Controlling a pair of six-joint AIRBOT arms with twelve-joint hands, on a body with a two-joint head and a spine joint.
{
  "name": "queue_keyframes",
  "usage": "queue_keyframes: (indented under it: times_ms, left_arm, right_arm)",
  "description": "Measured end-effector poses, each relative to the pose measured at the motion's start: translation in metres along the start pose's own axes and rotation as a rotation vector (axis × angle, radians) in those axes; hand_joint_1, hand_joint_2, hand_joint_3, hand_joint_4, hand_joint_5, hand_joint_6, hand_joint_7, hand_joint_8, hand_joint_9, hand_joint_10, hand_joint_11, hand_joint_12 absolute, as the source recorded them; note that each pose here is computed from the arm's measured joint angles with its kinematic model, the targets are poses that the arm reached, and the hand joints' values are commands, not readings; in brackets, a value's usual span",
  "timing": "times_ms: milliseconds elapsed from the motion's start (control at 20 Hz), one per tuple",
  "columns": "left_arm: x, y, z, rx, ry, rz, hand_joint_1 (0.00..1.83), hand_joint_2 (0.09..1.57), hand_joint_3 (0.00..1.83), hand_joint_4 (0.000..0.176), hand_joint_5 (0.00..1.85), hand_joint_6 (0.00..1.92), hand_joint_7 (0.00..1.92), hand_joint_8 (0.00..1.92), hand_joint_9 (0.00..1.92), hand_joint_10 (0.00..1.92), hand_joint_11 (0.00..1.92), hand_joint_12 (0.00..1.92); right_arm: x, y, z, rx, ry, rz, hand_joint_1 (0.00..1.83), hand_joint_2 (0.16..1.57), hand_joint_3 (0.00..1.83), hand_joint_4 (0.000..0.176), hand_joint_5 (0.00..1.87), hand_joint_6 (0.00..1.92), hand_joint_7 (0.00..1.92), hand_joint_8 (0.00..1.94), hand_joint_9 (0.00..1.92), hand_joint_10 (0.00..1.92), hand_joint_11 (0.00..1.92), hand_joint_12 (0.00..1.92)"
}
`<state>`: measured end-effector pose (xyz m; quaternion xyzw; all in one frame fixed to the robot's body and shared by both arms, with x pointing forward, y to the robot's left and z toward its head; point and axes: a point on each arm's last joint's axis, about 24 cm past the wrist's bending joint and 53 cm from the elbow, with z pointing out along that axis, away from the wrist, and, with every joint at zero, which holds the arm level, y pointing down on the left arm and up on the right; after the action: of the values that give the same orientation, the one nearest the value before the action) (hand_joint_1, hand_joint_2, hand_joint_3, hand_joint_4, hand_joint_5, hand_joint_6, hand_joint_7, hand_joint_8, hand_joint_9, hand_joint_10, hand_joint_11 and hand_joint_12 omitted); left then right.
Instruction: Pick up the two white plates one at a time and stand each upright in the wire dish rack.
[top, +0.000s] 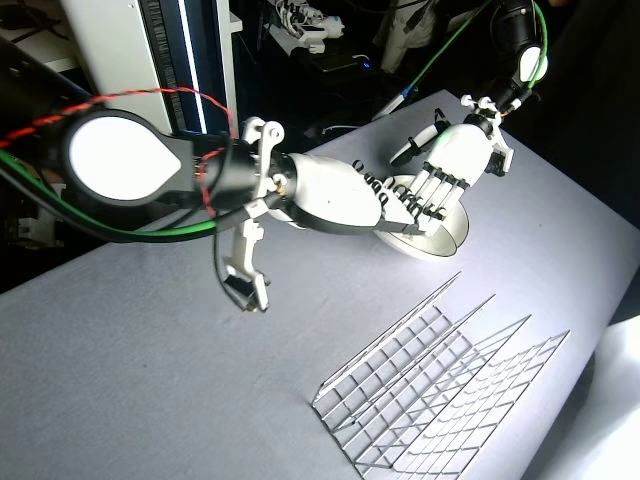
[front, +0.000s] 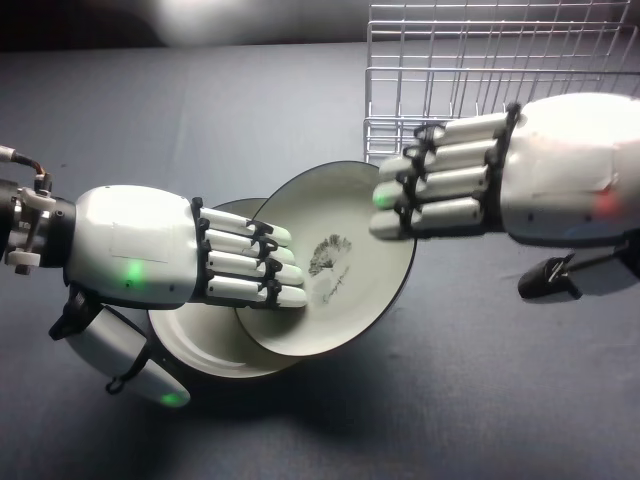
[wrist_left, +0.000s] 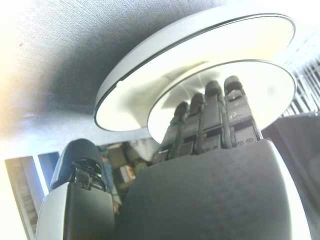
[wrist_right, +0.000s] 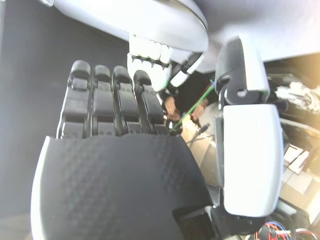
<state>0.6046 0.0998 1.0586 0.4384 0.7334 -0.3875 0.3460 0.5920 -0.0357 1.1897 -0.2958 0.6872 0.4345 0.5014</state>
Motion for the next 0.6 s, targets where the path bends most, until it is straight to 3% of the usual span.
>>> queue_keyframes:
  times_ms: [350, 600]
  left_arm:
    - [0.0, 0.001, 0.0, 0.002, 0.0, 0.004, 0.0, 1.15, 0.0, 0.0, 0.0, 0.0, 0.0, 0.0, 0.0, 0.0, 0.0, 0.0]
    - [0.0, 0.002, -0.001, 0.002, 0.0, 0.006, 0.0, 1.15, 0.0, 0.0, 0.0, 0.0, 0.0, 0.0, 0.0, 0.0, 0.0, 0.0]
  right_arm:
    - [0.01, -0.008, 0.016, -0.003, 0.014, 0.008, 1.26, 0.98, 0.0, 0.0, 0.29, 0.02, 0.23, 0.01, 0.15, 0.02, 0.0, 0.65]
    - [0.015, -0.008, 0.036, -0.024, 0.015, 0.015, 1.22, 1.0, 0.01, 0.0, 0.3, 0.01, 0.25, 0.01, 0.17, 0.02, 0.0, 0.64]
